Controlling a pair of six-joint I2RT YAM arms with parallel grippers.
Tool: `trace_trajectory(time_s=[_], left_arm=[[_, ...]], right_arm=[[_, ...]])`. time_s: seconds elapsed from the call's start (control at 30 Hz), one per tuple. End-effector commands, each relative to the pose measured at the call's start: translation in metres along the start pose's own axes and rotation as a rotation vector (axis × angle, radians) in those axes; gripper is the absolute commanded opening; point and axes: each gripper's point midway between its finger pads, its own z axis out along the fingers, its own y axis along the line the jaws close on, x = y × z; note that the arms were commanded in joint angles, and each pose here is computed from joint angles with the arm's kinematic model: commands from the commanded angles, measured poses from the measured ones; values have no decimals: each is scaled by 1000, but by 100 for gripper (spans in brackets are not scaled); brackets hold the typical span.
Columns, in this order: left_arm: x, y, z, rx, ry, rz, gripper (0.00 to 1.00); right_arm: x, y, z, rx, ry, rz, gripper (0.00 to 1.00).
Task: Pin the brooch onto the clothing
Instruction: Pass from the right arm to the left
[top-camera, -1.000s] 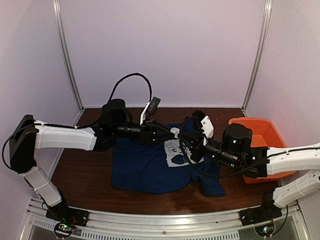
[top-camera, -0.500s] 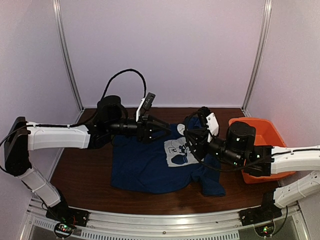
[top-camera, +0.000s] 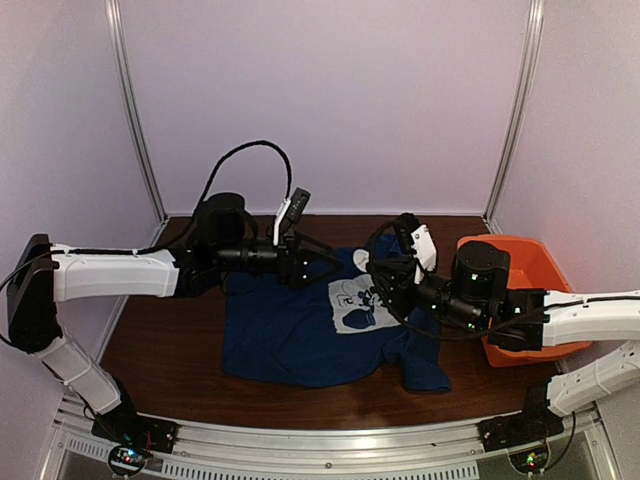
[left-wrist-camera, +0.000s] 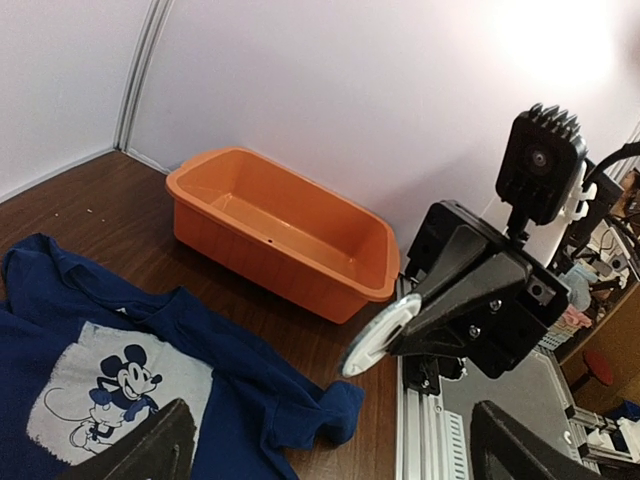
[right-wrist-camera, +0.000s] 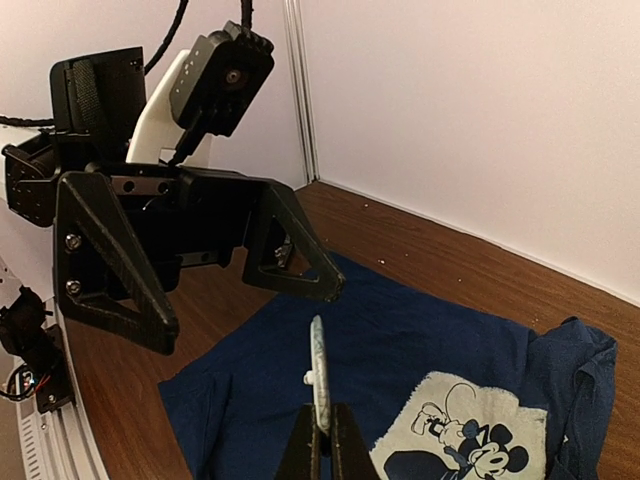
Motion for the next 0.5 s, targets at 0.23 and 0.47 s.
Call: trace_trajectory(time_s=[0.23,0.47], left_arm=[[-16,13,-8,-115,-35,45,98],[-14,22,-9,-165,-36,34,98]], right_arm=[[-8,11,-1,-62,-11,-14,0],[-5,17,-1,-100,1,-4,0]])
